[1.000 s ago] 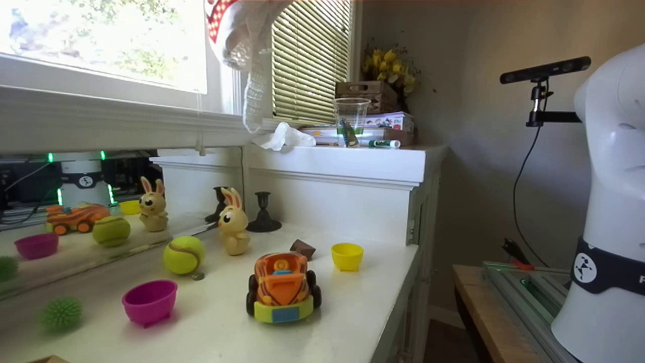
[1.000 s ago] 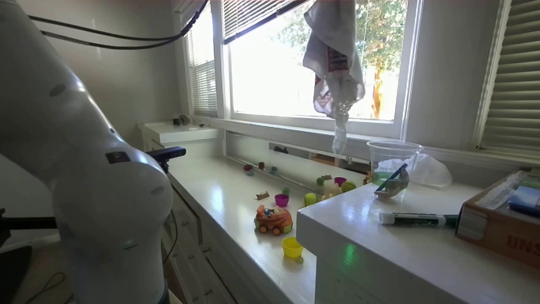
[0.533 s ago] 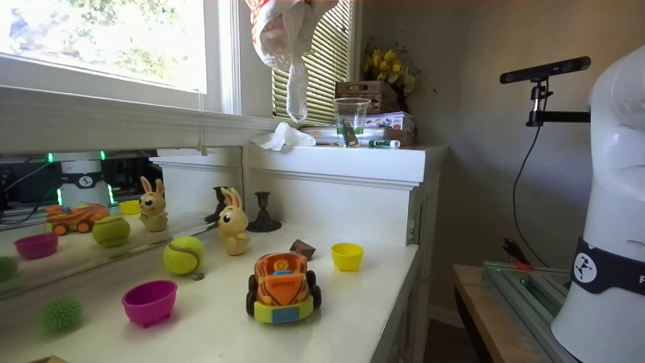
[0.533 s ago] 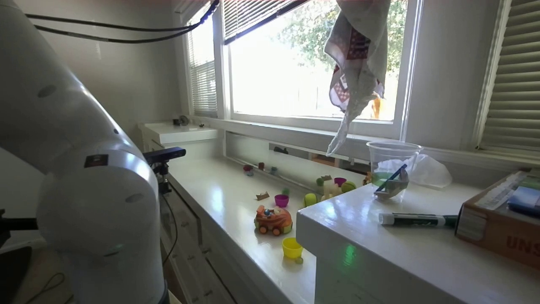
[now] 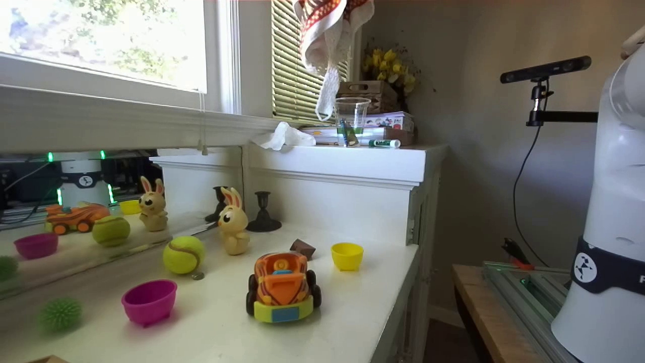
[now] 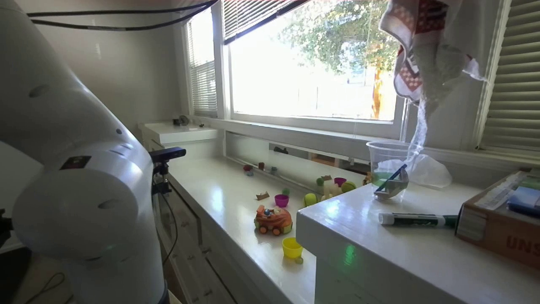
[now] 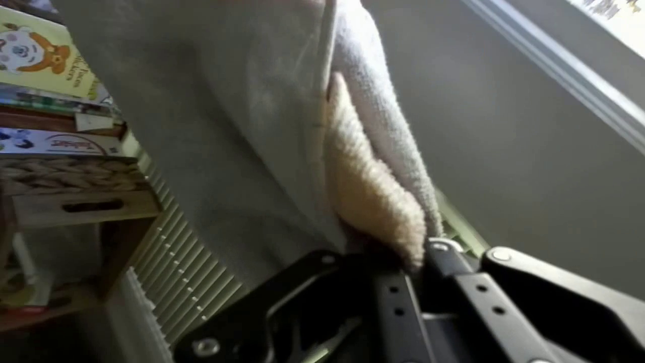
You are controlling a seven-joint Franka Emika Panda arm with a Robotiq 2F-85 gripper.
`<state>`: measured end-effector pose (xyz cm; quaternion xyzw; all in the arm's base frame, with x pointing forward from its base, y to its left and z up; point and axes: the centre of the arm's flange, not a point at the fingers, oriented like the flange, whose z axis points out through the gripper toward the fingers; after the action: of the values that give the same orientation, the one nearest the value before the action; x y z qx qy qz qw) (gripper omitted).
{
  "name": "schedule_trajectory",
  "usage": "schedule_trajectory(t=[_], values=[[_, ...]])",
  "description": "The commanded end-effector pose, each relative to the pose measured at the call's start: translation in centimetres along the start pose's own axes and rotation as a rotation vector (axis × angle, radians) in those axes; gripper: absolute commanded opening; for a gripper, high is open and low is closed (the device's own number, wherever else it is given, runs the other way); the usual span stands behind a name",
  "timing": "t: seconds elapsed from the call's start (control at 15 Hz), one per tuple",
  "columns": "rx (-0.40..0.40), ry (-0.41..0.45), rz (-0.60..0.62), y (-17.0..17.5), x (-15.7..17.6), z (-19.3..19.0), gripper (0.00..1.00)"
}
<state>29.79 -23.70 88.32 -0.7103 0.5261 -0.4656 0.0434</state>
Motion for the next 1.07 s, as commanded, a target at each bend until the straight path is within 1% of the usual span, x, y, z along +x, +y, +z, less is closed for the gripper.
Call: schedule_trajectory(t=[0.0, 0.2, 0.27, 0.47, 0.67, 1.0], values=[[-0.067, 0.074, 0.103, 2.5, 2.8, -0.1, 0.02], [-0.114, 0.103, 0.138, 5.2, 4.6, 1.6, 0.02], [-0.138, 0.118, 0.148, 6.2, 5.2, 2.6, 0.02], [-0.175, 0.144, 0.159, 8.7, 7.0, 5.6, 0.02], [-0.225, 0.126, 0.182, 11.1, 7.8, 9.4, 0.02], [-0.305, 0.052, 0.217, 14.7, 6.6, 15.2, 0.02]])
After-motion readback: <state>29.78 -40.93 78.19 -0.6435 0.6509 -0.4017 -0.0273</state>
